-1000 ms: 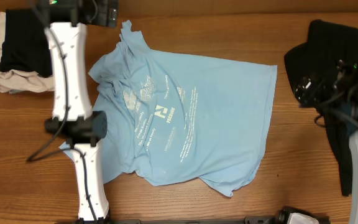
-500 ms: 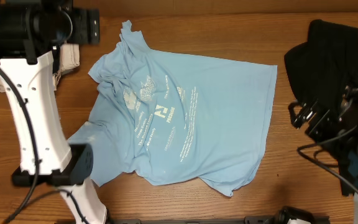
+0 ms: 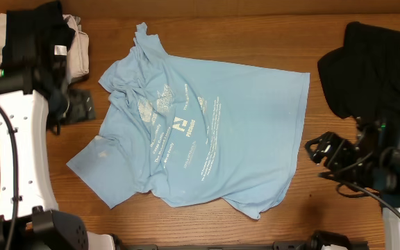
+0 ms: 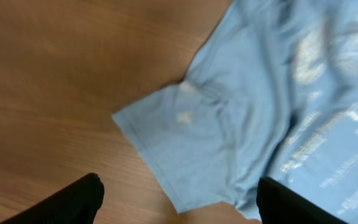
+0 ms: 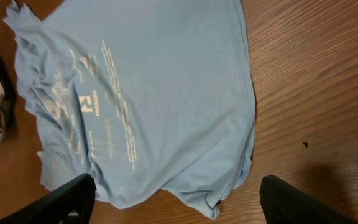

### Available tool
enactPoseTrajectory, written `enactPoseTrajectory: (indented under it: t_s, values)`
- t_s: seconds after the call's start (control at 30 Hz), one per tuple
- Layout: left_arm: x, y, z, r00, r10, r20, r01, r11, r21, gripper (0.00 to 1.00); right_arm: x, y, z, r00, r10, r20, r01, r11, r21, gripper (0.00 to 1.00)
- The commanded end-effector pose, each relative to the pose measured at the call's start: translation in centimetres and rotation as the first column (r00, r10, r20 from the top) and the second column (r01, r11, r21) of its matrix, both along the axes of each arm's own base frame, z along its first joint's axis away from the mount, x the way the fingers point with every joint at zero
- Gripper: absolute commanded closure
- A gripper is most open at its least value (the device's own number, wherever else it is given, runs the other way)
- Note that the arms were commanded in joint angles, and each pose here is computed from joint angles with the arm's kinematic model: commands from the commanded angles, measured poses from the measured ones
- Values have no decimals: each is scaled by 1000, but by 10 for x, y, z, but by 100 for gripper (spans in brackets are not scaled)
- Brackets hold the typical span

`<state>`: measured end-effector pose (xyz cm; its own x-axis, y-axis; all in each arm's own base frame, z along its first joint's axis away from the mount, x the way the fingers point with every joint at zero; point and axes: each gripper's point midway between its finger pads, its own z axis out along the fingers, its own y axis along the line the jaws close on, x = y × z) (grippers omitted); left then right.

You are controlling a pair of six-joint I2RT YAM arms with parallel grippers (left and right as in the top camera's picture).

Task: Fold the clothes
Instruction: 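Move both grippers to the shirt's bottom corners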

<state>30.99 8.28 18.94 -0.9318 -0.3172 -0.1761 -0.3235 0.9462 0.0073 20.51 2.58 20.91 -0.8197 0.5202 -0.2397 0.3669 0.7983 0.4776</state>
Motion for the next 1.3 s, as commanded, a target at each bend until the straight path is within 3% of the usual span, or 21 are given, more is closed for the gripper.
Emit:
enactPoseTrajectory:
  t_s: [0.0,0.2,0.43,0.83,0.87,1.03,1.17,1.27]
  values:
    - [-25,4,-45,992,114,-58,-120,986,-115,23,-1,9,-14,999,40,-22,-40,999,0,14]
    - [-50,8,-118,960,248,-128,-265,955,-133,29,1,16,-31,993,71,-94,-73,997,-16,14]
    - [-63,11,-163,918,378,-116,-391,912,-126,32,8,24,-42,984,114,-138,-116,993,-8,14]
    - [-90,22,-188,880,453,-143,-464,884,-53,37,13,29,-47,979,136,-153,-139,990,-6,15]
    - [-91,22,-190,880,453,-144,-464,884,-53,39,13,29,-48,979,136,-153,-139,990,-6,15]
    - [-95,20,-204,884,451,-124,-460,886,-55,68,13,28,-48,979,135,-153,-138,990,-10,15]
    - [-98,19,-212,885,452,-111,-459,887,-54,77,13,26,-48,979,130,-157,-135,991,-21,15]
    - [-97,19,-212,885,452,-110,-459,887,-55,96,13,26,-49,979,130,-158,-134,991,-20,16]
